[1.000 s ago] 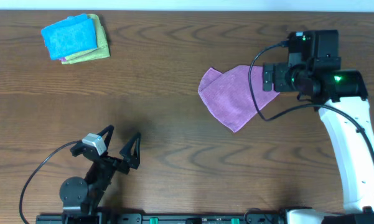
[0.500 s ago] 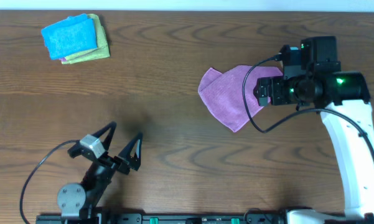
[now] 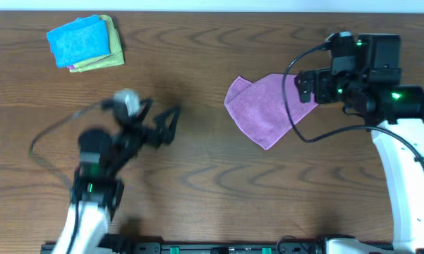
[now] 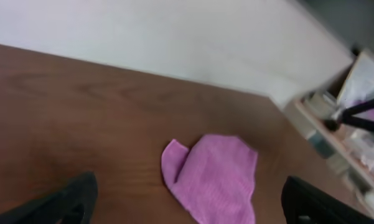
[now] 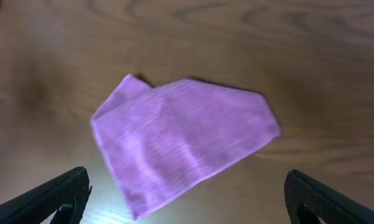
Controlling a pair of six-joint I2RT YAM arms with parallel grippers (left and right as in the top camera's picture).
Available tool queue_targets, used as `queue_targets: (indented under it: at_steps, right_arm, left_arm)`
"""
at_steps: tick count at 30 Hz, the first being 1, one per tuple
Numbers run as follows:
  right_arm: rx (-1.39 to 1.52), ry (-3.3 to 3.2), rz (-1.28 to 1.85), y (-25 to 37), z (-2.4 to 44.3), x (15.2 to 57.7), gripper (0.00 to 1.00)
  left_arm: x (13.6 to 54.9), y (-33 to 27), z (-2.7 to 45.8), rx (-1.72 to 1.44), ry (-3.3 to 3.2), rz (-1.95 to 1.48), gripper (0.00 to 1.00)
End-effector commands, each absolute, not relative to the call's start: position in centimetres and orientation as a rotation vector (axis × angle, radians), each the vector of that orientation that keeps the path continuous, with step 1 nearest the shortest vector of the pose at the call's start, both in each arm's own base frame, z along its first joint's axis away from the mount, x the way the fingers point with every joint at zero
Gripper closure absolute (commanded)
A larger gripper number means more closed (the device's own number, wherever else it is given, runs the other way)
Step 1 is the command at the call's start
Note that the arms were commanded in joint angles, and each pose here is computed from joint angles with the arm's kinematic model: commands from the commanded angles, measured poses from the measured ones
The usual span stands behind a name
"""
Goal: Fold the cloth
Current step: 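Open the left gripper and reach it toward the cloth's left corner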
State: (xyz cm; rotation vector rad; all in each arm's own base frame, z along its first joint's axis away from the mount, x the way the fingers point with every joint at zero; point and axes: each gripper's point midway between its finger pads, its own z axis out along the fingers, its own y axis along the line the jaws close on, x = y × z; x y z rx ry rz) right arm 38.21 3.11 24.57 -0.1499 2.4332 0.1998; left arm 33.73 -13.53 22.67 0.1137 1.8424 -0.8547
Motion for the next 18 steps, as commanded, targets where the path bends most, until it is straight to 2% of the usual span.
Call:
queue_targets:
  at_steps: [1,8,18]
  right_arm:
    - [-0.096,2.398,0.155,0.6,25.8,38.5,0.01]
    - [-0.017,2.372,0.122,-2.2,26.5,38.4,0.01]
    - [-0.014,2.378,0.123,-2.2,26.4,38.3,0.01]
  left_arm:
    - [37.2,-16.1,22.5,0.258,1.904,-0.82,0.05]
    - [45.2,-19.9,19.4,0.386,2.154,-0.653,0.04]
    - [50.2,-24.0,15.8,0.624,2.265,-0.499,0.04]
